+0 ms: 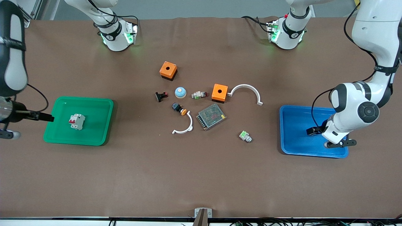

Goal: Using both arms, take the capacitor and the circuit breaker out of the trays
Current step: 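Grasp the breaker with the right gripper while the left gripper grasps the capacitor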

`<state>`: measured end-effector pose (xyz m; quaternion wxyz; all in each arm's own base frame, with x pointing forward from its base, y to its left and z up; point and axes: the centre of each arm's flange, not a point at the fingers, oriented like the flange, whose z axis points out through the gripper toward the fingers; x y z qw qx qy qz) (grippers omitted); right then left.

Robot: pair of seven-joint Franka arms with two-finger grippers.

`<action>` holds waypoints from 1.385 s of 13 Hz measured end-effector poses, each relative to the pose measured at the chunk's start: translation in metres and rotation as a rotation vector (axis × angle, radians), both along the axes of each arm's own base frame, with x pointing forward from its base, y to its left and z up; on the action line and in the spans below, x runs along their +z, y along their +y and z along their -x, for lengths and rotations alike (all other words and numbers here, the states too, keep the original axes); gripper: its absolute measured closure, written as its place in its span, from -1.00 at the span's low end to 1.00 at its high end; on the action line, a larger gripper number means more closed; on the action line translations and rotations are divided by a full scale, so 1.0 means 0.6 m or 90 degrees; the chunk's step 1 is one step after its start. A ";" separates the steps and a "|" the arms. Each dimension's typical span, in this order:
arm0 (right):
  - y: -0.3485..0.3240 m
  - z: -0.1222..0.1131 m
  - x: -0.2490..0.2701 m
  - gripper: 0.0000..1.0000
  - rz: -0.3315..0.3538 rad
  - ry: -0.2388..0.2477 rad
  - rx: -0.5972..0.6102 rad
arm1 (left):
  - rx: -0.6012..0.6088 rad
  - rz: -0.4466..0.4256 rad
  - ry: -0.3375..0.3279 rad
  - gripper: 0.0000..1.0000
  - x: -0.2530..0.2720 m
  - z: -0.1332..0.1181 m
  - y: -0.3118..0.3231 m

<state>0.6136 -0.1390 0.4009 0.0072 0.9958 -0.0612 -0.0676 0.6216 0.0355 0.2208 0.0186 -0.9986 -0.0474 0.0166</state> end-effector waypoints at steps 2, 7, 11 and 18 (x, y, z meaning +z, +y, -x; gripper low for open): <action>-0.017 0.019 -0.066 -1.00 0.000 -0.014 0.022 | -0.002 0.002 0.003 -0.79 -0.013 0.001 -0.004; -0.016 0.086 -0.212 -1.00 0.014 -0.057 0.027 | 0.000 0.003 0.016 -0.59 -0.035 0.006 0.000; -0.009 0.104 -0.251 -1.00 0.011 -0.042 0.029 | 0.000 0.004 0.020 -0.36 -0.040 0.009 0.000; -0.010 0.107 -0.308 -0.69 0.016 -0.031 0.032 | -0.001 0.004 0.024 0.31 -0.046 0.012 -0.001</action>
